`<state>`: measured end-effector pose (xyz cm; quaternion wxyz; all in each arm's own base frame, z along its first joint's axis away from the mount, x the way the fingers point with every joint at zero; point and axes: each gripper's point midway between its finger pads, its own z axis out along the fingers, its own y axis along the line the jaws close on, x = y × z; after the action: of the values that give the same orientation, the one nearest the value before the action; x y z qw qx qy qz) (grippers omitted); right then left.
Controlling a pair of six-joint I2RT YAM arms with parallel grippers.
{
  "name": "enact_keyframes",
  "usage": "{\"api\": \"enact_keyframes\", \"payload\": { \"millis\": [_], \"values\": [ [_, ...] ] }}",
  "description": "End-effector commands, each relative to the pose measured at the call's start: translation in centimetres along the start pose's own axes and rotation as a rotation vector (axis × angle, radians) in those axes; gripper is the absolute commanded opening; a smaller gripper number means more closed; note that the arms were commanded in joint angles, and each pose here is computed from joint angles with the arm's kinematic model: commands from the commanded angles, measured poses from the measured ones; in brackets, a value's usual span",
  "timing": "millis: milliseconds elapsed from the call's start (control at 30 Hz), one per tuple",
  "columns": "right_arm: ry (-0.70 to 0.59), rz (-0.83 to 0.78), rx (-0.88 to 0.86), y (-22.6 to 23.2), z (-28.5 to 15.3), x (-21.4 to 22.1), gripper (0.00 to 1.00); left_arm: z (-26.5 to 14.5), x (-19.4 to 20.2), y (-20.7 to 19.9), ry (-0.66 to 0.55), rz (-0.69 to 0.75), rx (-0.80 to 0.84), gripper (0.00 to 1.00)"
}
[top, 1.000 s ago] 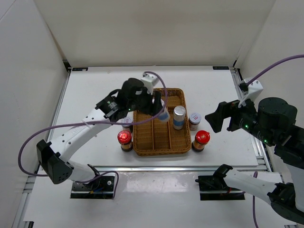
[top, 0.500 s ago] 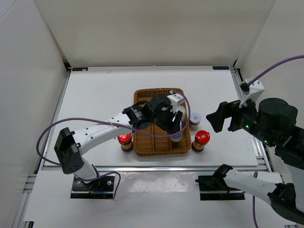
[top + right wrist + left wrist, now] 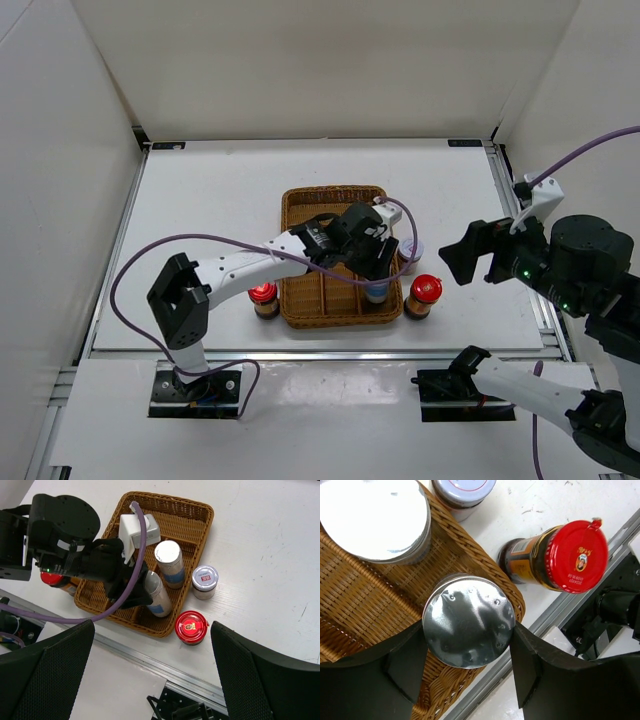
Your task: Organize the condiment bottles
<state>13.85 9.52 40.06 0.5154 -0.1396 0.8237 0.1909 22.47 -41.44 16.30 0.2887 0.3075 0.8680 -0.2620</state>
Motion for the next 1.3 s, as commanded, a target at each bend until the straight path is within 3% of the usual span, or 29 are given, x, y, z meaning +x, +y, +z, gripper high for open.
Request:
{"api": "enact_keyframes", "payload": {
  "millis": [0, 100, 133, 267, 400, 533, 700, 800, 1000, 1167, 1267],
  "values": [
    [0.006, 0.024, 0.019, -0.3, 0.1, 0.5, 1.0, -2.5, -5.2, -2.3, -0.157, -0.013, 0.065, 0.54],
    [0.003, 0.024, 0.028, -0.6, 0.0, 0.7, 1.0, -2.4, -5.0, -2.2, -0.14, -0.013, 0.058, 0.84],
    [0.003, 0.024, 0.028, -0.6, 0.0, 0.7, 1.0, -2.5, -5.3, -2.4, -0.148, -0.013, 0.061, 1.0],
    [0.009, 0.022, 0.039, -0.8, 0.2, 0.9, 1.0, -4.6, -6.3, -2.1, -0.166, -0.016, 0.029, 1.0],
    [0.019, 0.029, 0.042, -0.7, 0.4, 1.2, 1.0, -11.5, -9.0, -1.6, -0.307, 0.015, -0.012, 1.0],
    [0.039, 0.024, 0.049, -0.8, 0.8, 1.7, 1.0, -17.3, -10.0, 4.2, -0.414, -0.034, -0.169, 1.0],
    [0.034, 0.024, 0.057, -0.9, 1.3, 1.7, 1.0, -21.0, -5.4, 12.7, -0.394, -0.247, -0.401, 1.0],
    [0.033, 0.025, 0.047, -0.5, 1.8, 1.5, 1.0, -20.7, -2.1, 16.9, -0.32, -0.368, -0.466, 1.0],
    [0.057, 0.021, 0.032, 0.0, 2.6, 1.8, 1.0, -17.2, 2.3, 20.5, -0.135, -0.542, -0.385, 1.0],
    [0.055, 0.022, 0.031, -0.1, 2.4, 2.0, 1.0, -13.8, 5.1, 22.5, 0.01, -0.595, -0.378, 1.0],
    [0.045, 0.024, 0.028, -0.2, 2.0, 2.1, 1.0, -12.8, 5.3, 23.0, 0.038, -0.601, -0.367, 1.0]
  ]
}}
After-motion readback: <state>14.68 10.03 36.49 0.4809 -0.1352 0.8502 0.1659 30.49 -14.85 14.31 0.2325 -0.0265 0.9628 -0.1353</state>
